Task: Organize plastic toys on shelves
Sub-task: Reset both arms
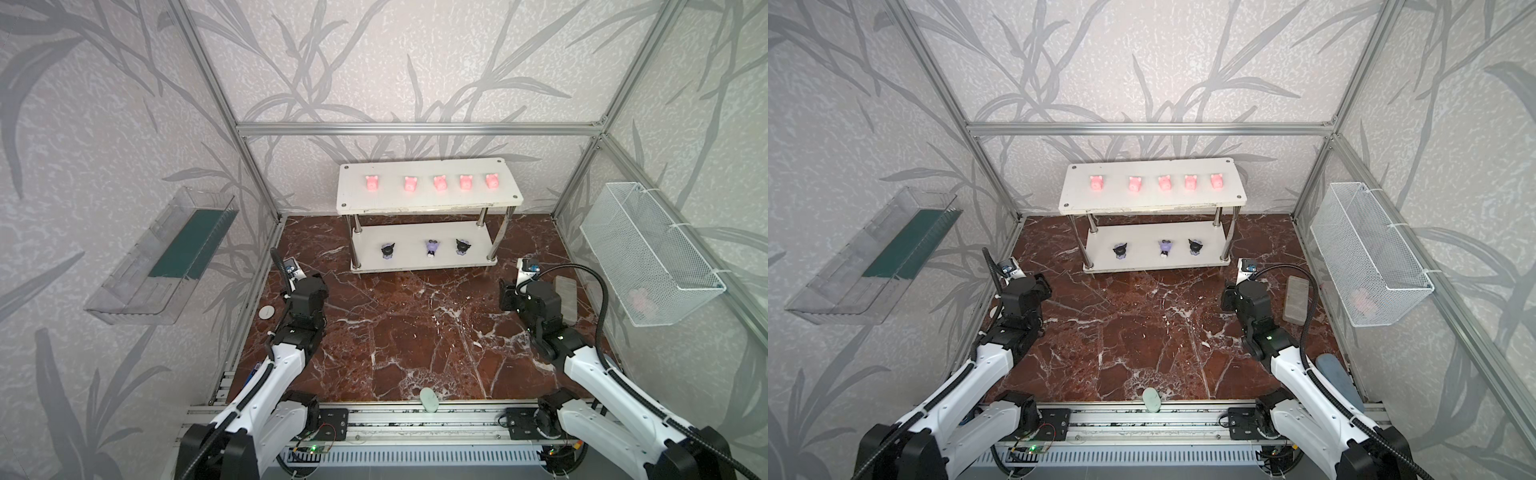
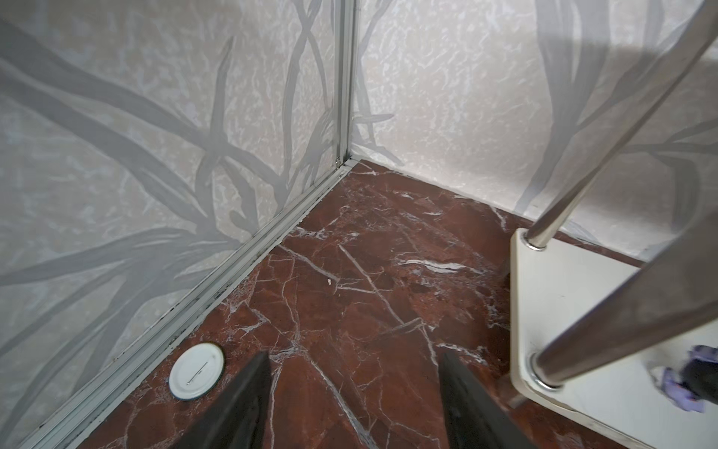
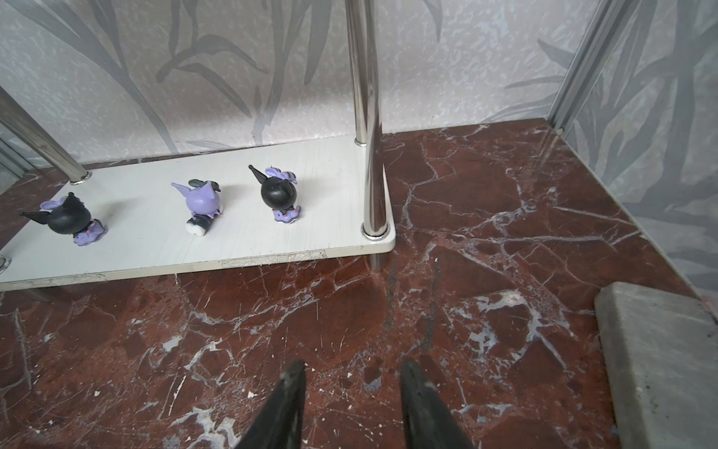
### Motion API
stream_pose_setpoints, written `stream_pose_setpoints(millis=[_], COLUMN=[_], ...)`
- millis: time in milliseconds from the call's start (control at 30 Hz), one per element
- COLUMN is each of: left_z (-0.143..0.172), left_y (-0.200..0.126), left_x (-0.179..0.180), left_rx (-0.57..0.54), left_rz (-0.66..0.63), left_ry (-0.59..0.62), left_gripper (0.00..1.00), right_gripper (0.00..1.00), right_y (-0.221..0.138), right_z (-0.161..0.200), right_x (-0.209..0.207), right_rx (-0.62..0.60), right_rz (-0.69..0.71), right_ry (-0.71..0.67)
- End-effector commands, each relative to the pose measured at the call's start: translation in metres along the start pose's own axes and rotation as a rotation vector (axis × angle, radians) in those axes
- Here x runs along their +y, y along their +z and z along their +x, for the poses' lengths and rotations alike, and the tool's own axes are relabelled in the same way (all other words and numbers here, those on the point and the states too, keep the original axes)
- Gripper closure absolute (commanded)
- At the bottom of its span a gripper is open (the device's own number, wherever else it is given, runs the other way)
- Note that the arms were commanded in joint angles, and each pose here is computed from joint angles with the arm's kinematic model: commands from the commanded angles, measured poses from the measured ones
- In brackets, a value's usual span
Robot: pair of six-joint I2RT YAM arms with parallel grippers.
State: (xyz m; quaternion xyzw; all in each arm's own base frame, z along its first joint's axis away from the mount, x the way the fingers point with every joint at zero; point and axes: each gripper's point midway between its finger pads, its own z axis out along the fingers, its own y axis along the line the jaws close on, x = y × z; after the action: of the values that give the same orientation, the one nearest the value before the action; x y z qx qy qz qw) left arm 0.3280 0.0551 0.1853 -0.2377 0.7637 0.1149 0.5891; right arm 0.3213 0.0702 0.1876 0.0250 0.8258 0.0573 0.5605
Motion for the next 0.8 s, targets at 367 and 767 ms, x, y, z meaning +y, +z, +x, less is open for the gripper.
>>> stream_pose_setpoints(millis=[367, 767], left_z=[0.024, 0.061], left_y=[0.048, 0.077], left_x=[0.008, -0.011], left_rx=[-0.049, 0.024], left_rz=[0.034, 0.114], left_ry=[0.093, 0.164], left_gripper=[0.31, 0.26], right_gripper=[0.58, 0.52], right_y=[0.008, 0.036], right_z=[0.011, 0.022], right_x=[-0.021, -0.058], right_rx=[-0.009, -0.049], right_rz=[0.111, 0.282], right_ry=[-0.073, -0.151])
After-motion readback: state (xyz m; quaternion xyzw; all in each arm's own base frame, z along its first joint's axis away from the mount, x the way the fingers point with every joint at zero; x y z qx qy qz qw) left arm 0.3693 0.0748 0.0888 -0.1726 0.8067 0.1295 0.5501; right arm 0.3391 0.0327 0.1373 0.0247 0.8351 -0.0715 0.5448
